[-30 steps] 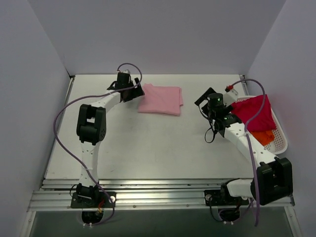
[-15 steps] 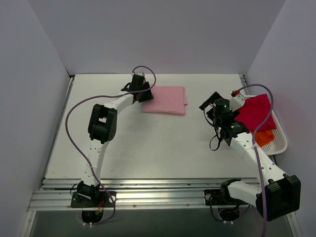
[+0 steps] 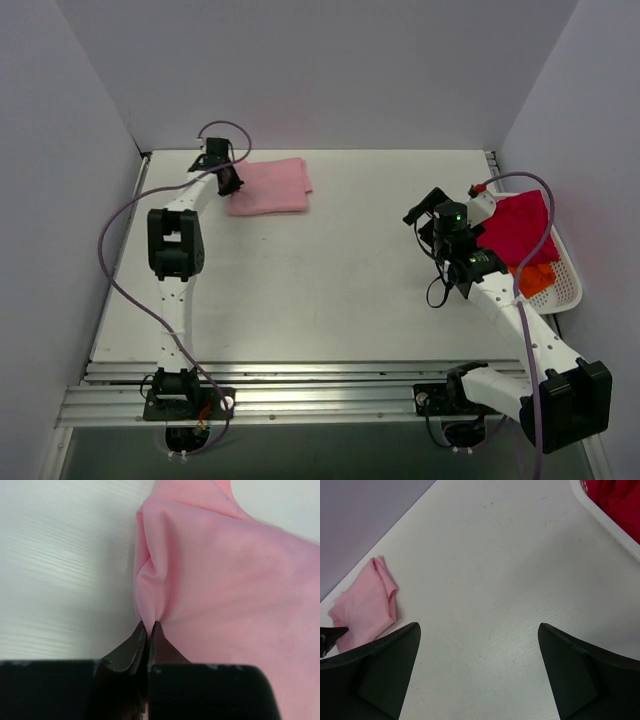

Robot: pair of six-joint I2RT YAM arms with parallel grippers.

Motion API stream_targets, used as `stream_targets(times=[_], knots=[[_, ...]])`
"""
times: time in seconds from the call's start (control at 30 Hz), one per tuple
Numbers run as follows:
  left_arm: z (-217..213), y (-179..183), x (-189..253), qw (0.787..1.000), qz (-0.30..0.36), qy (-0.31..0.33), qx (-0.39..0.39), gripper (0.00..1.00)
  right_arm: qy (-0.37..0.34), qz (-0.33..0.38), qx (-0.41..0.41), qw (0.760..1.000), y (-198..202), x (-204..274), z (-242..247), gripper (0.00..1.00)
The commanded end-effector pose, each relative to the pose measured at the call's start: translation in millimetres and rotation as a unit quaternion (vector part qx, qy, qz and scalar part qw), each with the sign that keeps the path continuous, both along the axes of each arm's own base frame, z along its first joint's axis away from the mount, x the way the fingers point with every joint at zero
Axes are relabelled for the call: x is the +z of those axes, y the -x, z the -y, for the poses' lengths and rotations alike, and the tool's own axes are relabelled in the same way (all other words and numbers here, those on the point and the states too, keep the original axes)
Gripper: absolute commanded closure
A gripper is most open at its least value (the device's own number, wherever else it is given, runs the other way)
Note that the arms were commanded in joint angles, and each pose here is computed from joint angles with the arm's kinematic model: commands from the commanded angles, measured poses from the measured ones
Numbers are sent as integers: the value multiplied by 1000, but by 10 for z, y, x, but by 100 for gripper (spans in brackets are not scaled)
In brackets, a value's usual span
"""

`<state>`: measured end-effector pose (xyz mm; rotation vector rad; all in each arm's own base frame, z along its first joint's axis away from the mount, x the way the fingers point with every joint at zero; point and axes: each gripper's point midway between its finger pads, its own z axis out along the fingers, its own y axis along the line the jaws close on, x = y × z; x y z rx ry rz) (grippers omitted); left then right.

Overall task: Fold and stack the t-shirts
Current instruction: Fold the tshirt

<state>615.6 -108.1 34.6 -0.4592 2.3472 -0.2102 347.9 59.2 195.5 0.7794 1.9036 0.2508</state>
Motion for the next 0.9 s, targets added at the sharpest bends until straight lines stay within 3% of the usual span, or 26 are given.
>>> stream_targets(times=[0.0,0.03,0.07,0.1,0.13,0.23,0.3,0.4,0.43,0.57,0.73,0.8,0.87], knots=[[-1243,45,401,993,5,-51,102,98,0,7,15,1000,-5,53,-31,0],[-1538,91,465,989,3,-43,138,95,-3,6,23,1000,-21,54,-65,0],[-1903,123,513,984,7,-33,172,55,-2,-2,27,1000,-42,11,-85,0],[-1966,104,575,985,20,-6,169,23,-1,-3,33,999,-65,22,-118,0],[-2035,159,598,985,26,11,169,6,-1,-7,40,999,-72,3,-148,0],[-2265,253,736,980,53,10,193,6,4,-18,48,999,-96,-105,-206,0],[-2303,326,1165,974,100,1,204,6,4,-13,55,998,-124,-137,-251,0],[-2326,627,1677,962,149,-12,229,6,12,-8,63,998,-119,-142,-301,0],[-2350,771,2051,952,184,-16,243,6,13,-4,70,997,-106,-132,-356,0],[-2250,1203,2409,947,208,-28,243,6,2,45,143,989,-84,72,-703,0],[-1903,1602,2762,947,236,-54,213,6,-28,167,296,940,174,717,-1425,0],[-1798,1708,2662,951,229,-54,202,6,-29,207,359,910,359,899,-1709,0],[-1682,1812,2737,950,244,-46,191,6,-27,225,370,901,473,1008,-1797,0]])
